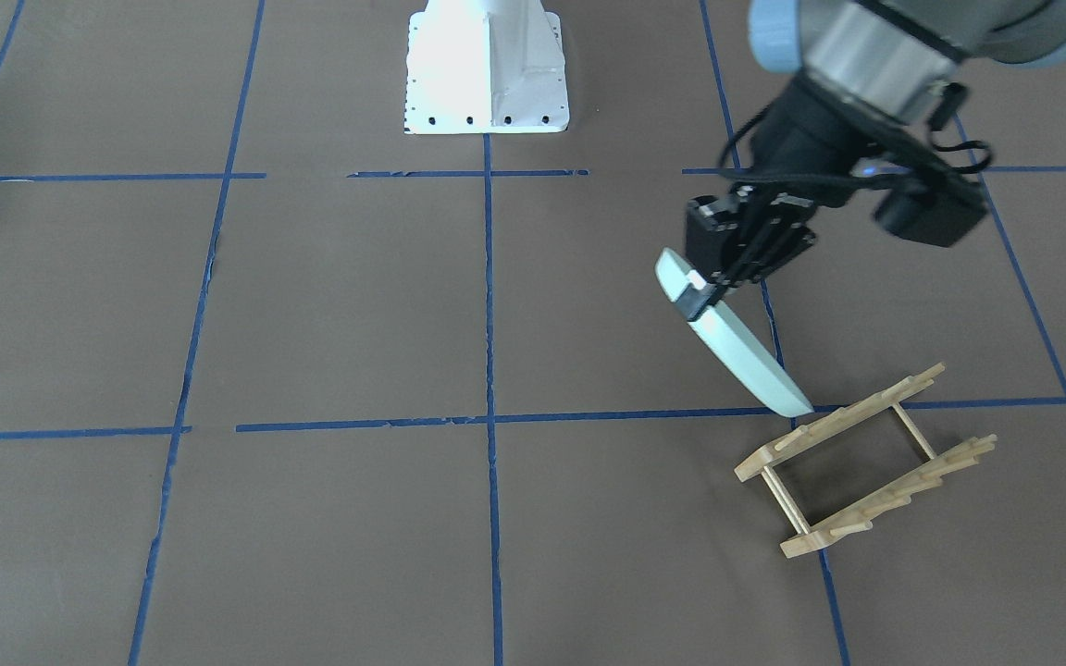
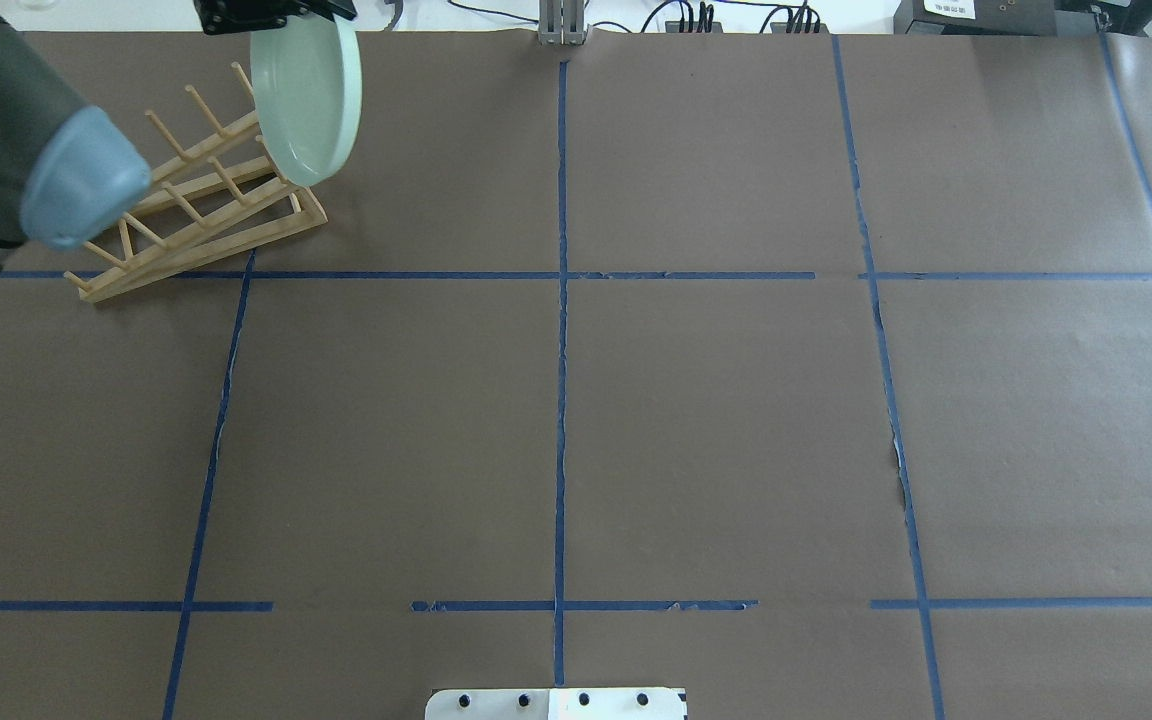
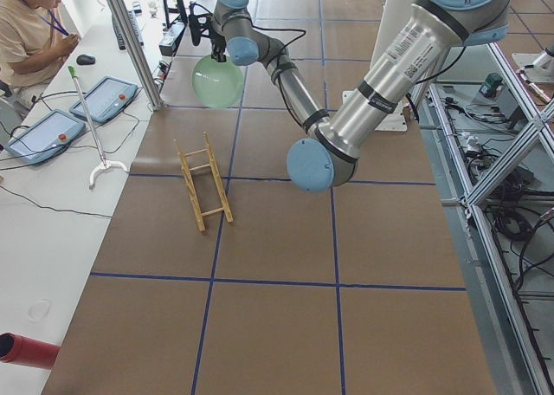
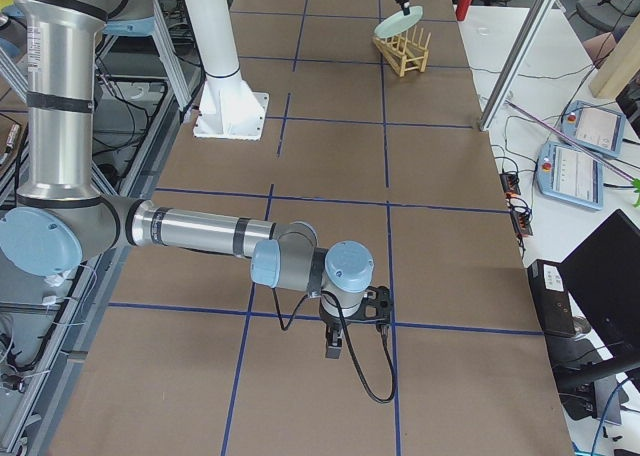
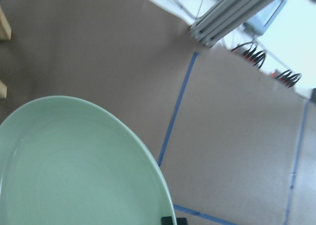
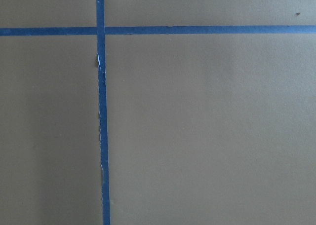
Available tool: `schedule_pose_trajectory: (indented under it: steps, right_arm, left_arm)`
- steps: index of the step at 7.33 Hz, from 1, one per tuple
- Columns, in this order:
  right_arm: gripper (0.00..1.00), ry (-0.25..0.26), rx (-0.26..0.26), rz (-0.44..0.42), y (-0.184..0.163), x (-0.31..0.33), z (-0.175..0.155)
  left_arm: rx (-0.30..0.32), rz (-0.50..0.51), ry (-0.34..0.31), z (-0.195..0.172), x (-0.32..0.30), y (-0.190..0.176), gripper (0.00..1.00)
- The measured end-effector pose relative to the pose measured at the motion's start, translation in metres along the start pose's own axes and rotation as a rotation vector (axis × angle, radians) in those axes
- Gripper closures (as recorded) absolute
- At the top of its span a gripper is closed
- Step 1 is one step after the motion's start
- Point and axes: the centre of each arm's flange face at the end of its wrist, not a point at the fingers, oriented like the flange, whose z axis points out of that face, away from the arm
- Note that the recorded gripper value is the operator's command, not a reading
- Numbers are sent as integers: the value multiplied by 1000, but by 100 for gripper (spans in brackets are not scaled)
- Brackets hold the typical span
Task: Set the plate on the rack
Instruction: 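Lift the plate with the left gripper and carry it above the rack, then lower the upright plate into a rack slot with the left gripper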
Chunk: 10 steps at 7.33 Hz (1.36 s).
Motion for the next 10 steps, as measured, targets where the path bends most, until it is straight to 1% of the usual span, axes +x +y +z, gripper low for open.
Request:
schedule_pose_trajectory:
  steps: [1, 2, 3, 4, 5, 6, 7, 8, 9, 10]
  right_arm:
    - [0, 0, 0, 0, 0, 0, 0]
    - [0, 0, 0, 0, 0, 0, 0]
    - [0, 0, -1, 0, 0, 0, 0]
    - [0, 0, -1, 0, 0, 0, 0]
    - [0, 0, 0, 0, 0, 0, 0]
    - [0, 0, -1, 0, 0, 0, 0]
    - [0, 0, -1, 0, 0, 0, 0]
    - [0, 0, 0, 0, 0, 0, 0]
    - [0, 0, -1, 1, 0, 0, 0]
    - [0, 0, -1, 1, 0, 0, 0]
  left_arm:
    - [-16, 63, 68, -20, -36, -29, 100]
    - [-21, 117, 123, -30, -64, -49, 100]
    - [-13, 172, 177, -32, -89, -61, 100]
    - [20, 229, 241, -33, -120, -66, 100]
    - [76, 262, 315, -35, -151, -67, 100]
    - [131, 265, 391, -35, -176, -68, 100]
    - [175, 254, 453, -33, -193, -69, 100]
    - [204, 234, 496, -25, -200, -66, 100]
    - [217, 218, 519, -15, -205, -62, 100]
    - [219, 208, 521, -6, -211, -59, 100]
